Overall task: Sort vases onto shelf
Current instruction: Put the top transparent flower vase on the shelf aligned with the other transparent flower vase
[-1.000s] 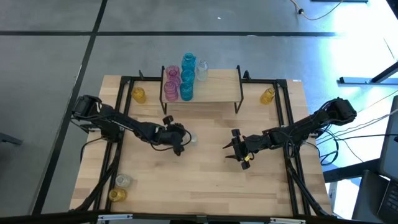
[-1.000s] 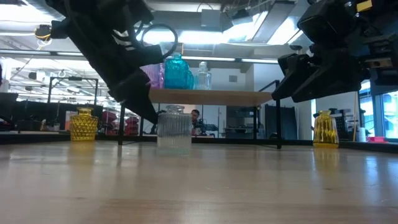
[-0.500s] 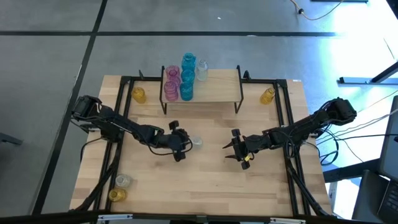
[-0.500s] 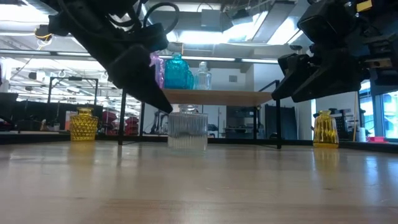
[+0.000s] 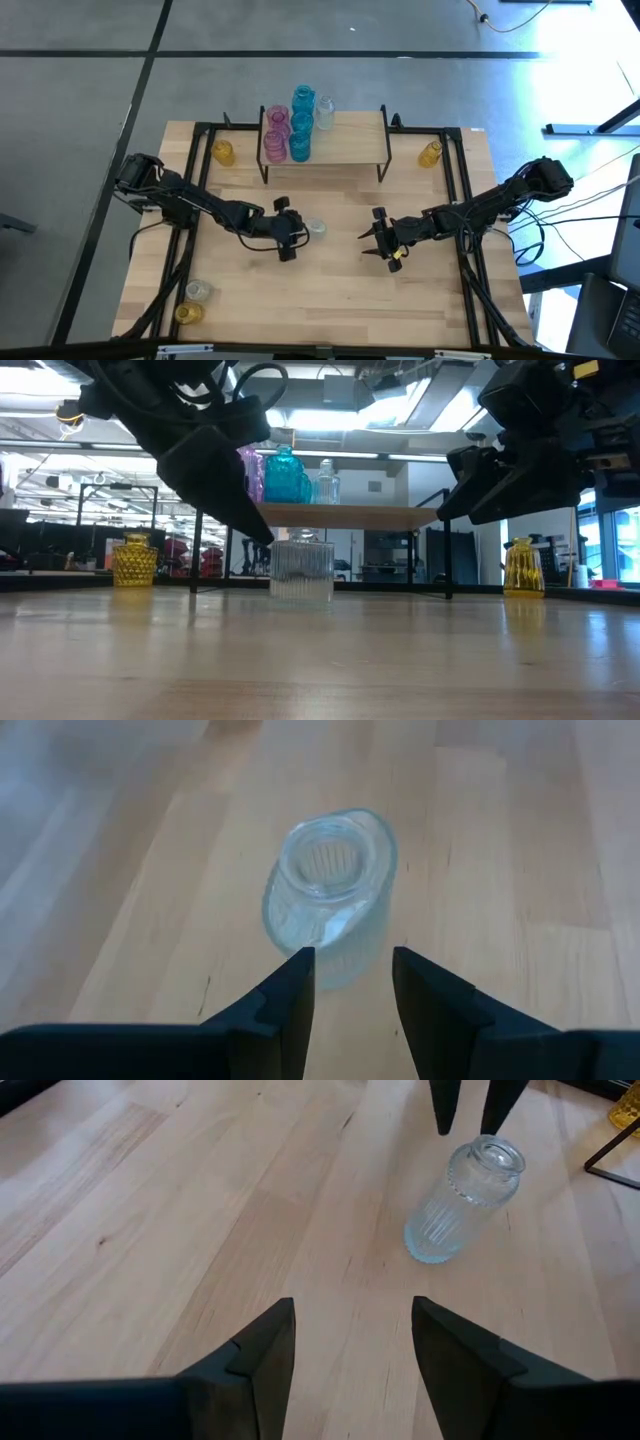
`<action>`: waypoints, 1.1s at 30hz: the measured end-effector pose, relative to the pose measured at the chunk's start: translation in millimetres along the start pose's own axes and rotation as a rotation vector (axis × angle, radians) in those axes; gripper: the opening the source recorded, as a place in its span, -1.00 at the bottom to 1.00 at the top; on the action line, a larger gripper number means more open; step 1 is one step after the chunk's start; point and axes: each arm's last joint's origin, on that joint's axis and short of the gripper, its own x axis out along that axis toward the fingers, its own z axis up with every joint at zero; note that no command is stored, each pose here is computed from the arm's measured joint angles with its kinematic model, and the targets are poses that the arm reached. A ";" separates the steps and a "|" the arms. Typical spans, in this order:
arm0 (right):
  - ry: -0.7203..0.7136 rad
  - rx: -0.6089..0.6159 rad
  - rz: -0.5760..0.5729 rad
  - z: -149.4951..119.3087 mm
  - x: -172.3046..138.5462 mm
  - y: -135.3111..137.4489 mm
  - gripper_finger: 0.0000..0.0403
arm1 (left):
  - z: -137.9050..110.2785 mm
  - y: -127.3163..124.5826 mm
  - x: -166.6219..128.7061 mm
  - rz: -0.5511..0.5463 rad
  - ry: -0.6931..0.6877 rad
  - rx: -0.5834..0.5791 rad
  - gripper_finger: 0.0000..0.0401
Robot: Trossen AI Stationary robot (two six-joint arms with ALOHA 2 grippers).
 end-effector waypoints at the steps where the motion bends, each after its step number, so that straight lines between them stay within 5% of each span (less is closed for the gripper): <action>1: 0.000 0.000 0.000 0.0 0.0 0.0 -0.09 | -0.5 0.1 0.0 0.001 0.005 0.002 -0.35; 12: -0.079 0.012 -0.013 7.6 -0.3 -1.3 -0.09 | -22.5 -0.5 1.0 0.020 0.049 -0.004 -0.35; 20: -0.205 0.047 -0.095 19.0 -0.5 -10.9 -0.06 | -49.1 6.1 4.8 0.001 -0.062 -0.096 -0.35; 27: -0.182 0.221 -0.082 16.7 27.3 -40.7 0.33 | -50.9 6.6 4.8 0.001 -0.063 -0.096 -0.35; 33: -0.165 0.242 -0.113 34.1 65.2 -60.3 0.60 | -50.4 6.5 4.8 -0.001 -0.067 -0.099 -0.35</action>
